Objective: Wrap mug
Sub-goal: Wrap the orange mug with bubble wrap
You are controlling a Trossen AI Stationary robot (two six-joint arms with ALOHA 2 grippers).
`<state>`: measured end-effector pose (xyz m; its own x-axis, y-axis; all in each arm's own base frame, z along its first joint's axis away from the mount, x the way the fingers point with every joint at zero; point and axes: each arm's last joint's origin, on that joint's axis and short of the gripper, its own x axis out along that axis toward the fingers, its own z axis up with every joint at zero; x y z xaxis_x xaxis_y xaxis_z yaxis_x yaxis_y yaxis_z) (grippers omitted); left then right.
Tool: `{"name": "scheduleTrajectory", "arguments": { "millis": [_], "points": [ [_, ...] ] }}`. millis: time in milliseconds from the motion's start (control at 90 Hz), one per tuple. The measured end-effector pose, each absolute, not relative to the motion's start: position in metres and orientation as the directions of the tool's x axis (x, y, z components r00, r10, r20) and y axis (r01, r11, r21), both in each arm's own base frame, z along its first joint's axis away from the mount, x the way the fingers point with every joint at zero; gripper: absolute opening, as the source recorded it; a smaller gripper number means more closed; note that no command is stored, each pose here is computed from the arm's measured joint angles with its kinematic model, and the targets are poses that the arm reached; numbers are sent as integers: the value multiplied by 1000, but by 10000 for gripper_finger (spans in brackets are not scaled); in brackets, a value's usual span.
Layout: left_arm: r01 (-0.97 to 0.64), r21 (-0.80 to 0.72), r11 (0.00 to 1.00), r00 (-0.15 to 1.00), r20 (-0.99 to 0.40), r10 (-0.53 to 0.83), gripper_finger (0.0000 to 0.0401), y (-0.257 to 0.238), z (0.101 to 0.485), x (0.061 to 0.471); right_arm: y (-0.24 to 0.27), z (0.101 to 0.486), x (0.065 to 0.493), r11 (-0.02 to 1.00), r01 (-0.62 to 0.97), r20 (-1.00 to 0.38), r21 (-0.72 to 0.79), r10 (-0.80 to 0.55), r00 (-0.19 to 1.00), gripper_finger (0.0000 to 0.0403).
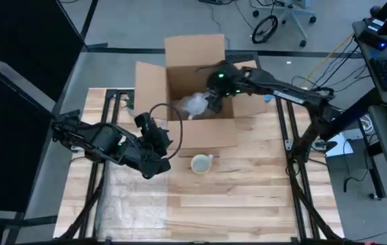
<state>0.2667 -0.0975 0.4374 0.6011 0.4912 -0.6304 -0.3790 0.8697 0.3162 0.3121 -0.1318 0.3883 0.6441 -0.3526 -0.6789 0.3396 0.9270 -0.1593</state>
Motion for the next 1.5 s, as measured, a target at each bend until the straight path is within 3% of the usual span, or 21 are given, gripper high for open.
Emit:
{"name": "scheduleTrajectory", "arguments": {
  "millis": [222, 467, 622, 811, 967, 1133, 1500],
  "points": [
    [-393, 290, 872, 589, -649, 482, 145, -107, 428, 265, -54, 435, 272, 974, 201, -603, -102, -222, 766, 279],
    [-394, 203, 896, 501, -770, 395, 145, -131, 393, 257, 22, 439, 237, 1000, 4, -632, -9, -9, 775, 279],
    [-390, 152, 908, 426, -844, 325, 145, -152, 361, 250, 64, 416, 228, 999, -48, -681, -9, 29, 732, 279],
    [-373, 52, 927, 445, -866, 227, 145, -178, 328, 248, 109, 366, 237, 998, -62, -686, 4, 48, 726, 279],
    [-385, 23, 923, 429, -881, 201, 145, -185, 299, 248, 134, 311, 260, 997, -63, -600, -48, 22, 800, 279],
    [-410, -18, 912, 388, -908, 157, 145, -187, 272, 247, 142, 262, 287, 965, -157, -597, -208, 2, 802, 279],
    [-422, -3, 906, 344, -926, 157, 145, -191, 240, 235, 141, 245, 314, 943, -128, -770, -307, -167, 616, 279]
  ]
}}
